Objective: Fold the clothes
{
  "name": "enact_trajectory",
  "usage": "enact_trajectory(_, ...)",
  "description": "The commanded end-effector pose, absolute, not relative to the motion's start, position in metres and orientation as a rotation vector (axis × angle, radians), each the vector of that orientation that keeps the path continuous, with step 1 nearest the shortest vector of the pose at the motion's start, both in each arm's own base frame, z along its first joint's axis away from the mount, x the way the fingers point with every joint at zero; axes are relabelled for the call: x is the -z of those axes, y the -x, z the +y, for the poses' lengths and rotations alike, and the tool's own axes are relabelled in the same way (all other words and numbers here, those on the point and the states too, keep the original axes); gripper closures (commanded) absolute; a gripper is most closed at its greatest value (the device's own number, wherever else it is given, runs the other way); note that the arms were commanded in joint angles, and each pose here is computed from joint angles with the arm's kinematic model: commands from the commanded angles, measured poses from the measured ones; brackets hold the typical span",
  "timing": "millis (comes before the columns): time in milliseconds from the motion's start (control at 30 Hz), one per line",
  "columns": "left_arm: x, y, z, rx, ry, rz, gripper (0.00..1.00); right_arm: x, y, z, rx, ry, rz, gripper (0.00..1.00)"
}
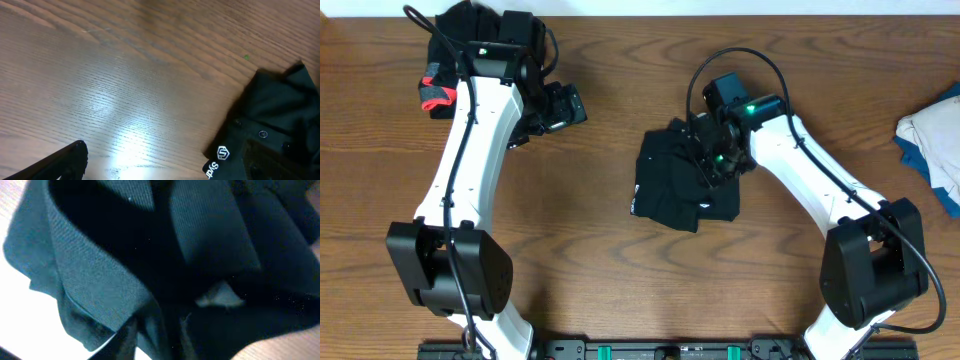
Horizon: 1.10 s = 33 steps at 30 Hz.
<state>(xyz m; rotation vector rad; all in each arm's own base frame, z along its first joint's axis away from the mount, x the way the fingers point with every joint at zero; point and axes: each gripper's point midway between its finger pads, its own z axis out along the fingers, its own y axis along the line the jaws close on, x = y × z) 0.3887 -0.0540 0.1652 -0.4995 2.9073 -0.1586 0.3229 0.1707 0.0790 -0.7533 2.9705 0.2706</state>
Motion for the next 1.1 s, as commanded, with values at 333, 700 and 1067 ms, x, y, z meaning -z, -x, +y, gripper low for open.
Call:
enact_trajectory(333,-0.166,-0.386,-0.05,0.137,0.494,2.908,0.02,-0.094,-0.309,0.122,0.133,0.567,3.12,0.99)
enact_trajectory(700,-0.166,-0.386,-0.05,0.137,0.494,2.908,0.02,-0.097,-0.288,0.102,0.188,0.389,3.246,0.78)
enact_trajectory(1067,-0.166,-0.386,-0.05,0.138,0.494,2.908,0.02,-0.104,-0.299,0.088,0.34,0.203,3.197,0.8)
